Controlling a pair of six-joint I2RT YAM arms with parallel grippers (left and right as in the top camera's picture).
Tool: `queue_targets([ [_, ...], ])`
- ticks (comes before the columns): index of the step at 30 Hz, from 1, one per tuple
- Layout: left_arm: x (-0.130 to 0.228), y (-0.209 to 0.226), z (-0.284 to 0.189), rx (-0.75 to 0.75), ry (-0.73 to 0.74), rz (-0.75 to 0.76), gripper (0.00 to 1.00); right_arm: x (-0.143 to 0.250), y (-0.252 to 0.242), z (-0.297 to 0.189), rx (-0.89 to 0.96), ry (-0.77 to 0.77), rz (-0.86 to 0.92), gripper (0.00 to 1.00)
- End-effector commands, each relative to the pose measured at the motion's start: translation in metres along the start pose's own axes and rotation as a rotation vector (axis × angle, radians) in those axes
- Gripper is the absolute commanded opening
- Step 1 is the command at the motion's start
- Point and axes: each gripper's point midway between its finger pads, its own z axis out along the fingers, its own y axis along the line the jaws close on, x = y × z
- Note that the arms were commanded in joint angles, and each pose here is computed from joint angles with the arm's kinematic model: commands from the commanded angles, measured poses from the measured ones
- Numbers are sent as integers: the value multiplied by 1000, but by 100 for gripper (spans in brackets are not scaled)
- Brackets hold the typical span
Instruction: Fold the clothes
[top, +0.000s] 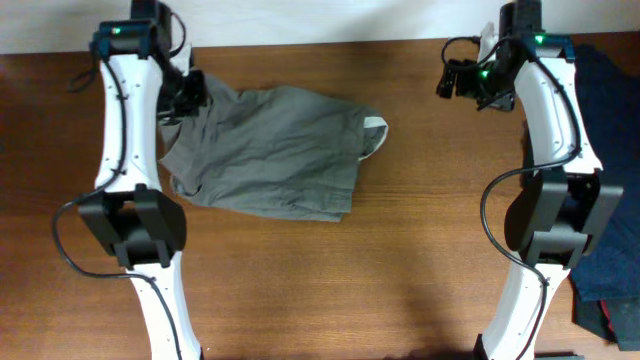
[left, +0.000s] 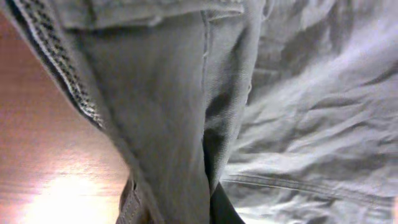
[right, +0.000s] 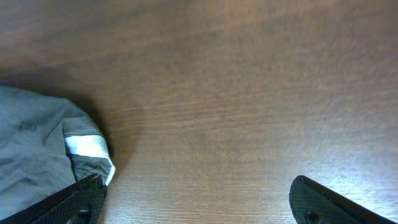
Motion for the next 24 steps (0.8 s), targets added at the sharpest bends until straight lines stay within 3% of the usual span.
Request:
queue_targets([
  [1,-8,-27,-11,22,-52,-22,1,9,-6,14,23,34,27,99],
  [17,-14,-129,-11,111,-146,-1,1,38,-6,39,5,117,96,99],
  [21,-12,-140,-11,114,-153,13,1,52,-5,54,7,148,111,99],
  [24,-15,-125,-10,35,-172,-10,1,60,-2,66,-2,155,106,99],
])
